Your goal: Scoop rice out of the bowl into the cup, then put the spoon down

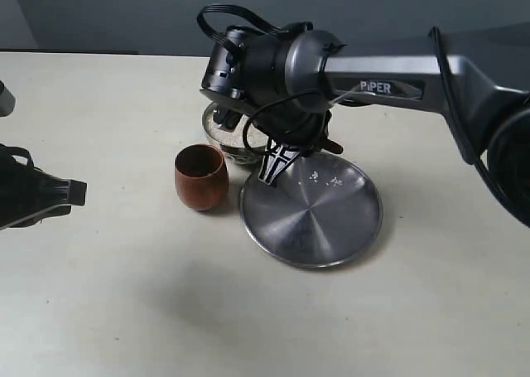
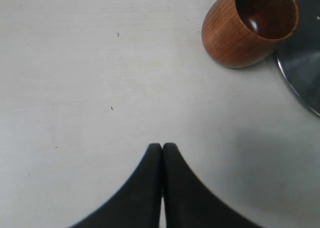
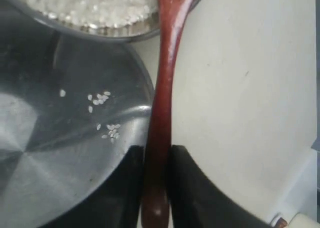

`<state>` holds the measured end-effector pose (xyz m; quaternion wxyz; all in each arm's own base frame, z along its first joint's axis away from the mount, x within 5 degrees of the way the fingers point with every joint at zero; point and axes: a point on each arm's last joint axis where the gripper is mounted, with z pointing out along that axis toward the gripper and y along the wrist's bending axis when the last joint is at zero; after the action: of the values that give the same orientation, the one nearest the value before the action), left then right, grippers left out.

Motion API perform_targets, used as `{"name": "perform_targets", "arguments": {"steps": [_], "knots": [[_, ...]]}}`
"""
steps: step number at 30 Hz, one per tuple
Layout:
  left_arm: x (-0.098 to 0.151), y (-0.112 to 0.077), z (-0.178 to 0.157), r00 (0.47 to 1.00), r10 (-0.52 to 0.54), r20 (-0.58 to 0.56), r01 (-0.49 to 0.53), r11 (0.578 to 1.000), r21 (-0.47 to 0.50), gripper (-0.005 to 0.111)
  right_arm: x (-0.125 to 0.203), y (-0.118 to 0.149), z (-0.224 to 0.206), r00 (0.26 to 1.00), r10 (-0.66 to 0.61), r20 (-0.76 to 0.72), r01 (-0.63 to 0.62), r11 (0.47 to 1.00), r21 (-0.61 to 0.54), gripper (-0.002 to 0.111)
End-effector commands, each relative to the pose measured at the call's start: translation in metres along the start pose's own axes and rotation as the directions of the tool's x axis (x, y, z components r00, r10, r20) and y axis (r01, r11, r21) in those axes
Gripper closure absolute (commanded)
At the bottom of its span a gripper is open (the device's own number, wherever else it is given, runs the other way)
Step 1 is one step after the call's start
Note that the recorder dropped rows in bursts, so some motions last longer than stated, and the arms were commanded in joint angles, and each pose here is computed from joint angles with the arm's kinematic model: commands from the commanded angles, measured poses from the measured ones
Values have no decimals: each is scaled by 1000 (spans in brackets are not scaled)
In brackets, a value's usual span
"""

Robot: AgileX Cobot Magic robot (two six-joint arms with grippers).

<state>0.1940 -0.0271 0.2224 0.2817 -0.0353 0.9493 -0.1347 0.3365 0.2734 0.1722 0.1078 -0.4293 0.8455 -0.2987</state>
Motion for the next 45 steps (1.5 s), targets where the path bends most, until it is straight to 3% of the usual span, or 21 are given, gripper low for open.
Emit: {"name": "perform_targets", "arguments": {"steps": [1,23,30,45], "knots": [[-2,0,0,1000,9,8,-9,1000,-3,106,0,3,-8,1000,-2,14,2,1000,-5,109],[-2,0,0,1000,9,5,-9,1000,-2,106,-2,12,-8,998,62,33,-59,994,-88,109],[-2,0,0,1000,9,5,-9,1000,-2,106,-6,14,-14,987,135,87,-119,978,-171,109],[-2,0,0,1000,9,5,-9,1000,-2,106,-7,12,-12,969,235,78,-216,956,-197,109]]}}
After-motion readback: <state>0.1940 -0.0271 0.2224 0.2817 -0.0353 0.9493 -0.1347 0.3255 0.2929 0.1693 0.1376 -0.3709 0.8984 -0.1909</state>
